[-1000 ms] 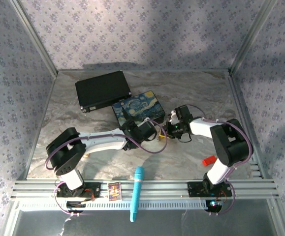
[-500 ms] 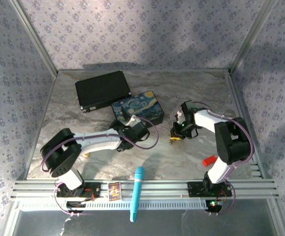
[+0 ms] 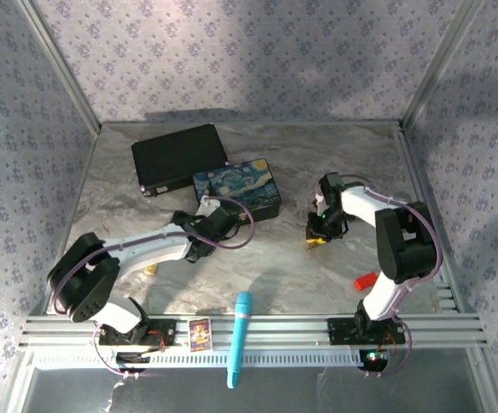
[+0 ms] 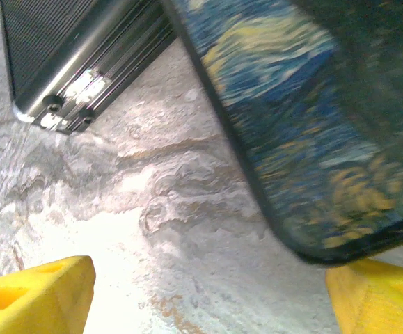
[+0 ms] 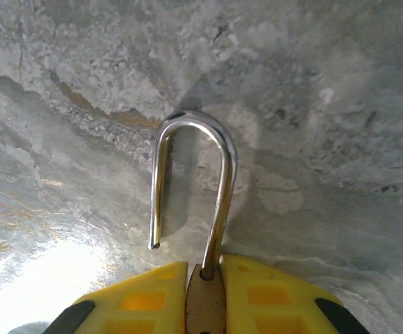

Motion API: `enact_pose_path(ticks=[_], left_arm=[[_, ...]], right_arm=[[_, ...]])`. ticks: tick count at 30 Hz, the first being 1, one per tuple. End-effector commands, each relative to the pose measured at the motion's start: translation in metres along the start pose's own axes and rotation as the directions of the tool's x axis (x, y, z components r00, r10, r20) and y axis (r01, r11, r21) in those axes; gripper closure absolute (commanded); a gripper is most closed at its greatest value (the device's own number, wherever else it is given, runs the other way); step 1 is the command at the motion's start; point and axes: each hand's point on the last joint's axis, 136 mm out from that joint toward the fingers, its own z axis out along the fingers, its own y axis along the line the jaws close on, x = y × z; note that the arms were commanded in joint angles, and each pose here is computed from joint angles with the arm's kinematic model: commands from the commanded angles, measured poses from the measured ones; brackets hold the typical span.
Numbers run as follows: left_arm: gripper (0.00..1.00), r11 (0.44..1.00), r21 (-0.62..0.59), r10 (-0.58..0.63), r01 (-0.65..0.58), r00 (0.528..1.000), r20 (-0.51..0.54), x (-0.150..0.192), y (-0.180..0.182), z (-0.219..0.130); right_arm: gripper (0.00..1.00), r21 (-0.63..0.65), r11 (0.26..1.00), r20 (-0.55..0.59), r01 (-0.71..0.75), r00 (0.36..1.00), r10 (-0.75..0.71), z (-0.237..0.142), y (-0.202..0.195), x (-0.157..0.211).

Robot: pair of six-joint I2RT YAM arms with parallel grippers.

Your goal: Unlock the padlock with the key

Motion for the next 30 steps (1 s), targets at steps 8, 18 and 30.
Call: enact_pose_path(ticks=[8, 18, 30], left_arm=[[0.15, 0.994, 0.052, -0.092, 0.092, 0.996, -0.011, 0.005, 0.004, 0.006], [0.15, 0.984, 0.082, -0.155, 0.157, 0.987, -0.031, -0.003, 0.013, 0.019], [0.15, 0.974, 0.087, -0.205, 0.208, 0.978, -0.045, 0.002, 0.025, 0.024]], right_arm=[[0.7, 0.1, 0.995, -0.008, -0.01, 1.0, 0.011, 0.003, -0.023, -0.001], [0.54, 0.168, 0.986, 0.058, -0.007, 0.998, -0.003, -0.014, -0.031, -0.005], [0.47, 0.125, 0.991, 0.198, 0.041, 0.978, -0.065, -0.038, -0.013, -0.021]])
